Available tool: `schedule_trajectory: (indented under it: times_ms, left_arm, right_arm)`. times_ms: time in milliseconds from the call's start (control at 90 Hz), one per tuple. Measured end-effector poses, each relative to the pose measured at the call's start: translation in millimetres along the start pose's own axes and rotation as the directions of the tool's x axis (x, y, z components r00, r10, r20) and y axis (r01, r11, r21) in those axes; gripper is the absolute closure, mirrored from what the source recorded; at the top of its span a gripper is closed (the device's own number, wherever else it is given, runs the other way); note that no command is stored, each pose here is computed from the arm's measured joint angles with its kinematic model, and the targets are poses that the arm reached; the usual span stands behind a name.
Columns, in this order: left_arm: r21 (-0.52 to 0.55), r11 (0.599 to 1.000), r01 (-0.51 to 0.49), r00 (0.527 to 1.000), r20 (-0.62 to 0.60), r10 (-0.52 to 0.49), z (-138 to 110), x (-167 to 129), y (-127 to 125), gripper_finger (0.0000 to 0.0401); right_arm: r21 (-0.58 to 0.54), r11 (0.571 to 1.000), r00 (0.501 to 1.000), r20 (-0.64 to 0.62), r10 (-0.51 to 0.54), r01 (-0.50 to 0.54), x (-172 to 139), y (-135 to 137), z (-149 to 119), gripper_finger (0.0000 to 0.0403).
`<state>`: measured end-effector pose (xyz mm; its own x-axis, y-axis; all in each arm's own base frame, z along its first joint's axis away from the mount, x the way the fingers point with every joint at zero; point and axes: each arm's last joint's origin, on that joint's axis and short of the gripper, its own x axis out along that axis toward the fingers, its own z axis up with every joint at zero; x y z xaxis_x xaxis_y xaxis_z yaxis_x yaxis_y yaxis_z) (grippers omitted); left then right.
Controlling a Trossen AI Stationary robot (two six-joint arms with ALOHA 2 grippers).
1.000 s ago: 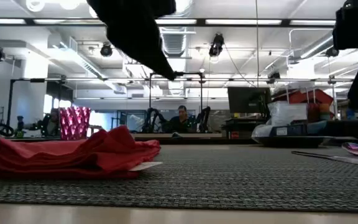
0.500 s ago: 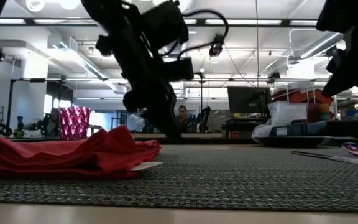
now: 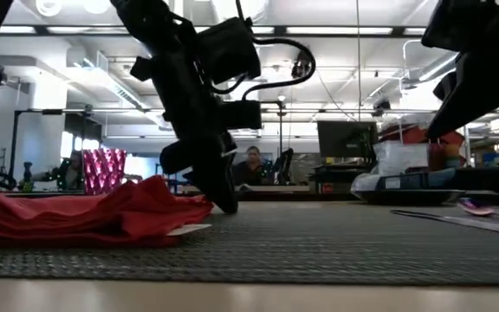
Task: Set table place
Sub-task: Put the blue spoon on the gray table mat to the right of the blue knife
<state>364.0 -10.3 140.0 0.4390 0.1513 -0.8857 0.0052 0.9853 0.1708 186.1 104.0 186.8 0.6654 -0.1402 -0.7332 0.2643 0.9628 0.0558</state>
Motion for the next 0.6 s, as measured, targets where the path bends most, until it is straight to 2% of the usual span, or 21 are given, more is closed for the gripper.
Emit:
schedule_trajectory:
  times_ms: [256, 533, 600]
  left_arm:
    - [-0.025, 1.000, -0.006, 1.000, -0.019, 0.005, -1.9, -1.7, 0.9, 0.0287]
    - [-0.029, 1.000, -0.005, 1.000, -0.017, 0.005, -1.8, -3.1, 1.2, 0.0287]
    - [-0.033, 0.999, -0.005, 1.000, -0.017, 0.005, -1.8, -3.2, 1.2, 0.0287]
  right_arm:
    - [-0.036, 0.999, 0.999, -0.040, -0.007, 0.006, 9.7, -12.1, 8.6, 0.0398]
    - [-0.081, 0.995, 0.984, -0.176, 0.035, -0.050, 49.3, -26.3, 14.8, 0.0403]
    - [-0.087, 0.996, 0.976, -0.219, 0.015, -0.035, 58.3, -28.1, 10.8, 0.0403]
